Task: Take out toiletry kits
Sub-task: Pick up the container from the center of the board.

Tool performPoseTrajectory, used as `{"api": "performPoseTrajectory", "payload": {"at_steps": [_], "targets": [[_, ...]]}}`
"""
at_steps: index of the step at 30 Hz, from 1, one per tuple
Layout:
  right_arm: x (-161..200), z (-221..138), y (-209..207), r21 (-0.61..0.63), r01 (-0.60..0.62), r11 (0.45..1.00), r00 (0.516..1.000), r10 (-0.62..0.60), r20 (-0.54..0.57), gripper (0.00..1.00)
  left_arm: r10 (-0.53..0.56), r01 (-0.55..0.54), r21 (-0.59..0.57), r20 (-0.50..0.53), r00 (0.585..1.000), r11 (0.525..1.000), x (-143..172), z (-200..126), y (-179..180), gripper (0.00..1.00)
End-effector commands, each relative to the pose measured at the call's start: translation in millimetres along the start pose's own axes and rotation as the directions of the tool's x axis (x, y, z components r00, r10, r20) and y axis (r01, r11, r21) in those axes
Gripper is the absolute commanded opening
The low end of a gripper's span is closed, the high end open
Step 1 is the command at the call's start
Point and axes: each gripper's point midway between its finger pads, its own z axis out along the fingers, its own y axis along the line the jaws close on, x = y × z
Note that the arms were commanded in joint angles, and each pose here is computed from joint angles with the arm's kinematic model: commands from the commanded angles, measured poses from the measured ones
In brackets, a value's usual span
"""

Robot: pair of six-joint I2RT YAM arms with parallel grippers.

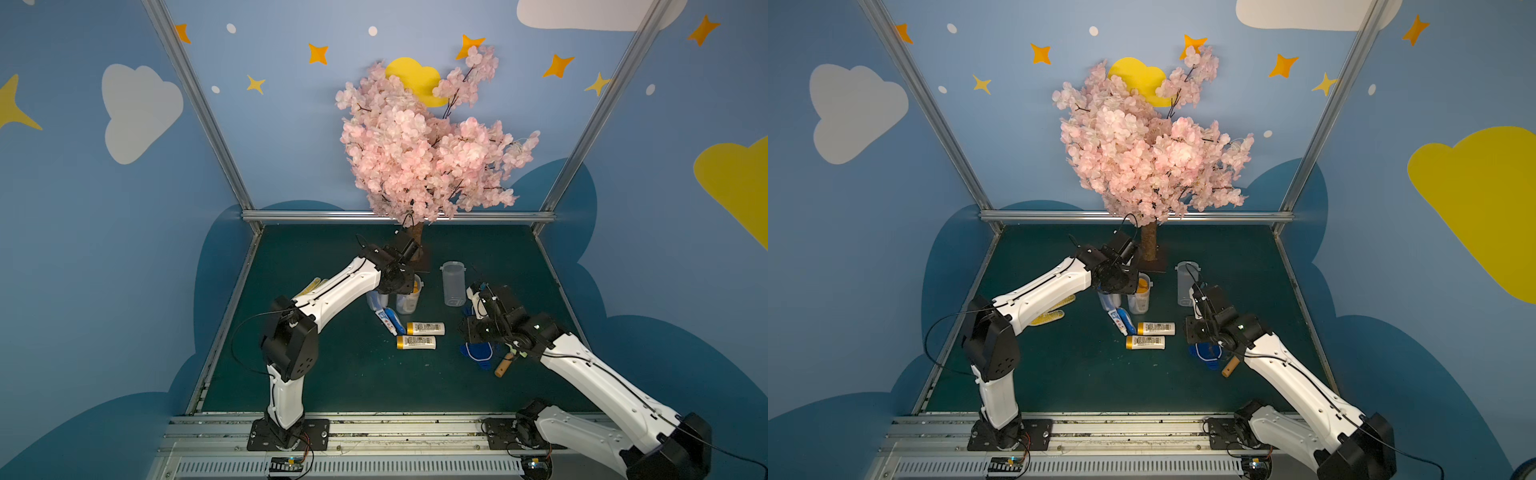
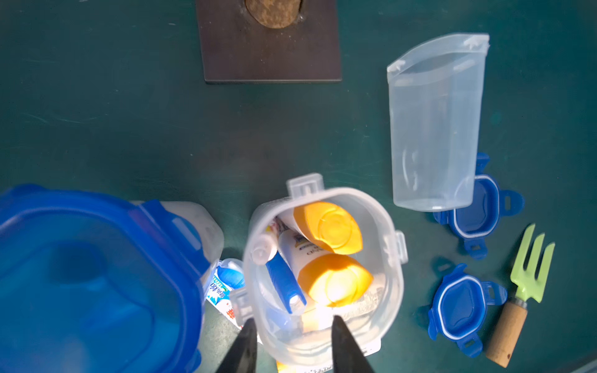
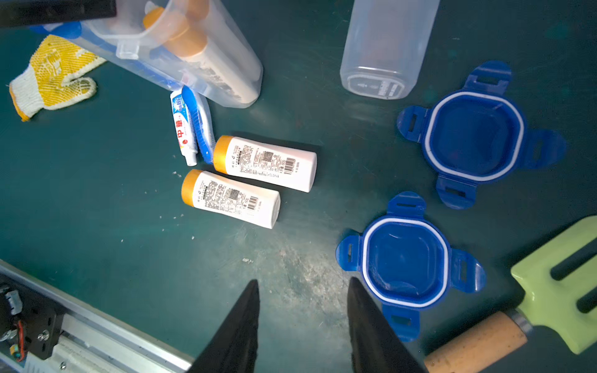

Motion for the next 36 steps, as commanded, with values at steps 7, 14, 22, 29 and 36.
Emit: {"api": "performPoseTrajectory", "payload": {"at_steps": [7,14,22,29,36], "targets": [[-9,-11,-13,0.029,-0.029,0.999,0.993,0.025,0.118,0.47,0.009,-0.012,-0.048,-0.073,0.997,0.999,11,18,1,0.2],[-11,-6,-11,0.022,-0.022,0.999,0.993,0.02,0.116,0.46,0.011,-0.016,-0.062,-0.083,0.997,0.998,14,18,3,0.26],[-10,-3,-12,0.017,-0.031,0.999,0.992,0.028,0.127,0.46,0.014,-0.024,-0.08,-0.12,0.993,0.997,15,38,1,0.18],[-17,-15,21,-0.15,0.171,0.974,0.964,-0.134,0.23,0.64,0.018,-0.023,-0.038,-0.126,0.992,0.999,15,29,-6,0.02],[-23,-27,55,-0.275,0.384,0.881,0.864,-0.238,0.444,0.84,0.03,-0.007,0.164,-0.139,0.99,0.986,14,-10,-23,0.03]]}}
